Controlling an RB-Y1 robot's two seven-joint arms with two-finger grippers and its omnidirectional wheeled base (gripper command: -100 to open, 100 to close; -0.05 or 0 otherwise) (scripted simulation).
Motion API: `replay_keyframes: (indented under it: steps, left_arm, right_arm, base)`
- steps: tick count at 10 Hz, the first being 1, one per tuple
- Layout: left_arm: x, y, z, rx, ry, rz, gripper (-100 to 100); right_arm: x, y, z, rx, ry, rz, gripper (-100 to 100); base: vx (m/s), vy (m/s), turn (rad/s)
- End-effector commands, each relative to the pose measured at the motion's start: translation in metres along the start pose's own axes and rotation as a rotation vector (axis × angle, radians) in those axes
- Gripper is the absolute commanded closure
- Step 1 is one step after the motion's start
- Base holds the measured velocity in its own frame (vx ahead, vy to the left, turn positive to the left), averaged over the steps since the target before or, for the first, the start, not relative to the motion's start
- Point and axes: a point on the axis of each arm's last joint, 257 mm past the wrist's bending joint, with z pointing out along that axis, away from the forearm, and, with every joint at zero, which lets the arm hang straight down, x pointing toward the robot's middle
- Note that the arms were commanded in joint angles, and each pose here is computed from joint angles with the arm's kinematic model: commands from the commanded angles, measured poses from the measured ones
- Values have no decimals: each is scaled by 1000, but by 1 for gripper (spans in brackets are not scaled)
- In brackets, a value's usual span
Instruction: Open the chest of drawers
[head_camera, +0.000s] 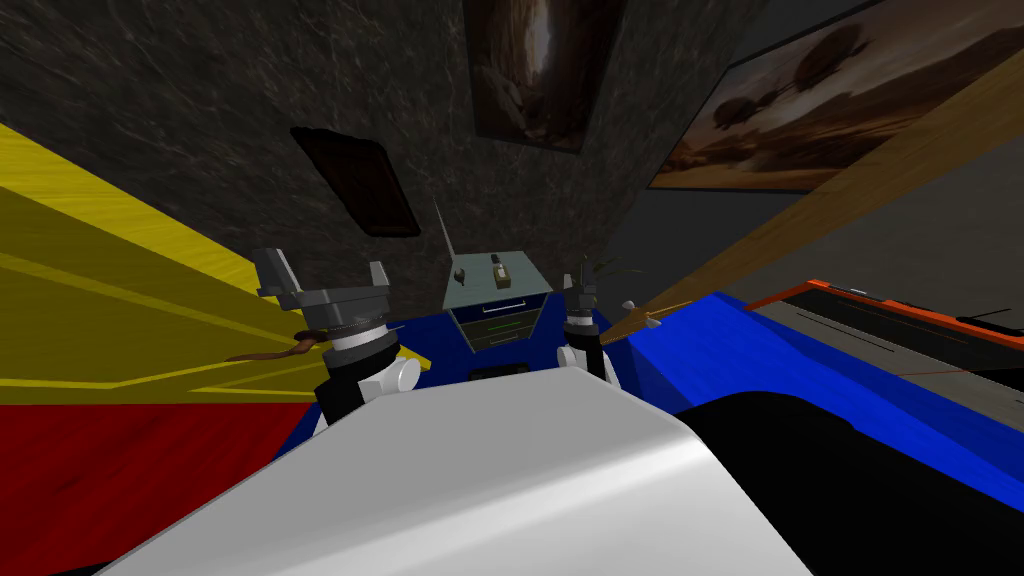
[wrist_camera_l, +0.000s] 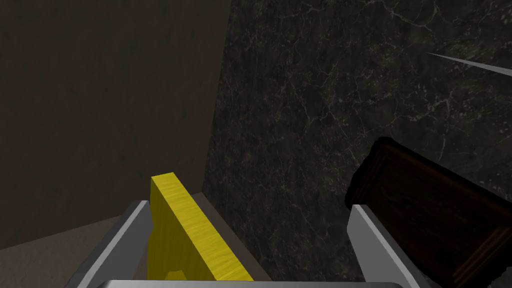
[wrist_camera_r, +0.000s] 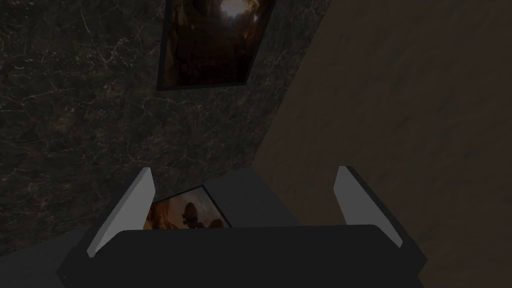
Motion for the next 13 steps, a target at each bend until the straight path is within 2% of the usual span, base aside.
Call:
replay_keyframes:
  steps: [1,9,10,12,13]
  left_arm:
    - [0,0,0,0,0,0,0]
    - [0,0,0,0,0,0,0]
    - [0,0,0,0,0,0,0]
    - [0,0,0,0,0,0,0]
    - [0,0,0,0,0,0,0]
  right_arm:
    - [0,0,0,0,0,0,0]
    - [0,0,0,0,0,0,0]
    - [5,-4,-5,-1,36,44,-100]
    - [7,-10,-11,0,61,109,-100]
    - [7,-10,-11,1,61,120,-100]
  base:
    - [0,0,0]
    - [0,0,0]
    - [14,12,95]
    - [16,20,78]
    - [15,17,27]
